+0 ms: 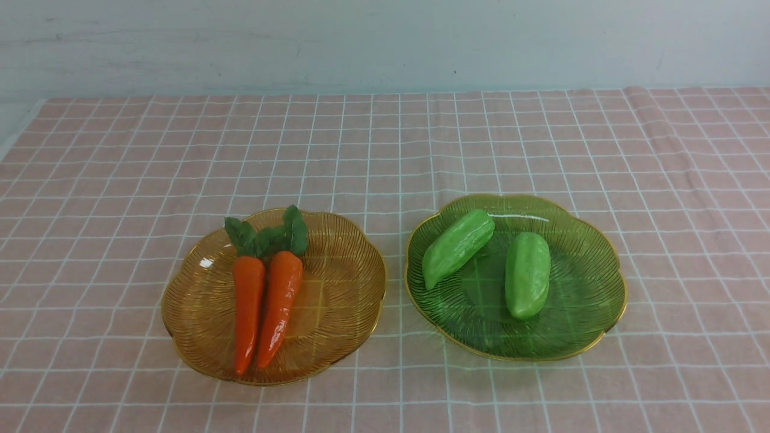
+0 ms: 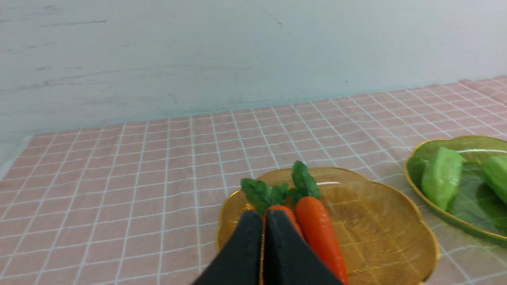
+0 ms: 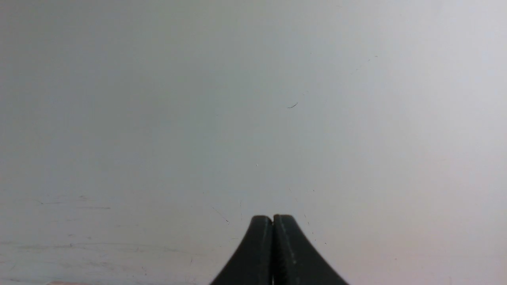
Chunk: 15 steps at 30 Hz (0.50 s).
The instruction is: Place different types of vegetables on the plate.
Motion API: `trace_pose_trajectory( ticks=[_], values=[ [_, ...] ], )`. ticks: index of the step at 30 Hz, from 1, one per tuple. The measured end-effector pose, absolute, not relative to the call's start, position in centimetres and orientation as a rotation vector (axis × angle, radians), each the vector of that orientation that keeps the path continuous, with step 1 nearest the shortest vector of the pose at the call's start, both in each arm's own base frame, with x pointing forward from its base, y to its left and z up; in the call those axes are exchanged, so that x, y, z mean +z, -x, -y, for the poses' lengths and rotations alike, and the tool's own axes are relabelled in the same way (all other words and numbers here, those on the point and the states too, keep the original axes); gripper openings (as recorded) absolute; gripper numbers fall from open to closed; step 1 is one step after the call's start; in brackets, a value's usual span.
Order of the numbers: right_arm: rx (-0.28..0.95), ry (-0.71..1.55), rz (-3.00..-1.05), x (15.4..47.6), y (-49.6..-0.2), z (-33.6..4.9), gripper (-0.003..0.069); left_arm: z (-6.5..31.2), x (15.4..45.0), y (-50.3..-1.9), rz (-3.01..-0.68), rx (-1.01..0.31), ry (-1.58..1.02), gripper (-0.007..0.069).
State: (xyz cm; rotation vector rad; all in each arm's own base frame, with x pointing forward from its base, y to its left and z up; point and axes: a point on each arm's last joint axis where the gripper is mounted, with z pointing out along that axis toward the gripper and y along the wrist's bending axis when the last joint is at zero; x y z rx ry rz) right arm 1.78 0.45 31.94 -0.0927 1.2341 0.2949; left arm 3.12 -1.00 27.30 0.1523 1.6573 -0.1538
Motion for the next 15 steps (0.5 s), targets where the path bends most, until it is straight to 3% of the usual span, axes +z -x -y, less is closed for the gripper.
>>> trace_pose_trajectory(
  ticks=[8, 15],
  values=[
    [0.294, 0.094, -1.247, 31.8, -1.8, -0.5, -0.0015, 0.5, 18.9, -5.2, -1.795, -0.039, -0.087, -0.0003],
    [0.294, 0.094, -1.250, 31.8, -1.8, -0.5, -0.0015, 0.5, 17.1, -5.2, -1.874, -0.013, -0.111, -0.0003]
  ],
)
